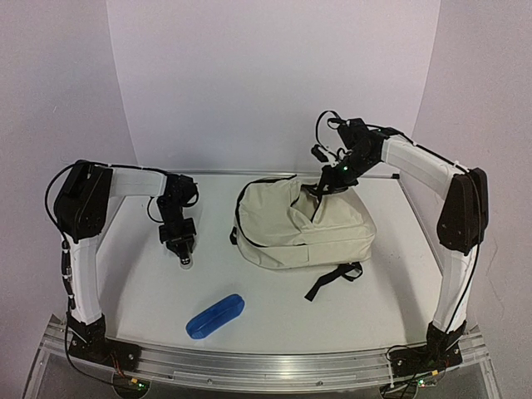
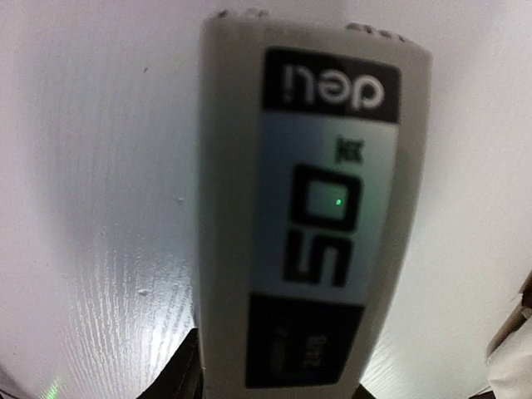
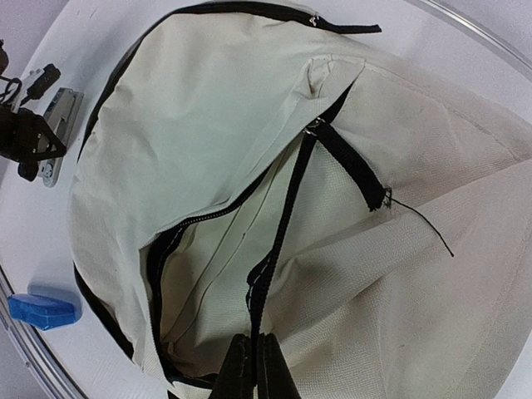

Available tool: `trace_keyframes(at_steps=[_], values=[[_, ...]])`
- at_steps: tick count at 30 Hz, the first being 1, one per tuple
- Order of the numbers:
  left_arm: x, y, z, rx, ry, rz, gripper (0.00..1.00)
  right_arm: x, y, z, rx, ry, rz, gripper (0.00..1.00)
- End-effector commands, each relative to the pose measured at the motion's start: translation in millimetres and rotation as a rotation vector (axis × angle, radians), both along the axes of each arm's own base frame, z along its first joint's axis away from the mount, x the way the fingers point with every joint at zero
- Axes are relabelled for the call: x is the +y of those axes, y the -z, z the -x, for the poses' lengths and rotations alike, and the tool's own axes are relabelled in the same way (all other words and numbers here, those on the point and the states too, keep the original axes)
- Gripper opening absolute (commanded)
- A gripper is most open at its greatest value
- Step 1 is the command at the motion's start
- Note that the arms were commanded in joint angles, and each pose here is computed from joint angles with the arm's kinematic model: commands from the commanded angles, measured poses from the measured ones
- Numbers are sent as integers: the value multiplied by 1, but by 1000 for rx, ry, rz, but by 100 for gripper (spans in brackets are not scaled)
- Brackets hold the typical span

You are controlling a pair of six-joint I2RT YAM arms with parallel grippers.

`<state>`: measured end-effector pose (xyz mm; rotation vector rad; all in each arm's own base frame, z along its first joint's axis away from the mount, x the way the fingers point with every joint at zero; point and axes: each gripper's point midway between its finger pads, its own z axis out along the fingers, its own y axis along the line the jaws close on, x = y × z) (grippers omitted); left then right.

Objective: Pack the student bag
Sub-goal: Pick up the stationery from the center of the board.

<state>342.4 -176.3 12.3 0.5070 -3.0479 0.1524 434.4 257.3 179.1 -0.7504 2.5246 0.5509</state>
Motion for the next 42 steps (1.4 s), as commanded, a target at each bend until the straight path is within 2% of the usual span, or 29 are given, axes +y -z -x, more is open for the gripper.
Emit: trace_keyframes(at_steps=[1, 7, 12, 14, 16, 18, 21, 25, 27, 34, 42], values=[[-27, -52, -40, -158, 32, 100, 13, 5, -25, -10, -52, -2, -49, 0], [-53, -121, -76, -342, 99, 225, 7, 6, -28, -9, -54, -6, -59, 0], [-92, -179, -100, -507, 181, 420, 4, 7, -29, -9, -52, -8, -66, 0], [-101, -191, -106, -535, 193, 468, 3, 7, -29, -9, -51, -9, -66, 0], [-103, -191, -109, -530, 196, 461, 1, 7, -28, -9, -53, -9, -64, 0], [-98, -185, -107, -507, 195, 424, 3, 7, -29, -9, -54, -11, -64, 0], [-82, -167, -102, -472, 175, 327, 14, 7, -31, -10, -59, -14, -66, 0], [-72, -150, -95, -434, 168, 271, 3, 8, -31, -9, -61, -16, -66, 0], [-76, -159, -96, -473, 163, 310, 1, 7, -32, -9, -65, -17, -62, 0], [-99, -247, -84, -677, 242, 546, 0, 8, -33, -6, -61, -28, -72, 0], [-140, -301, -47, -724, 444, 789, 0, 7, -33, -4, -60, -24, -71, 0]])
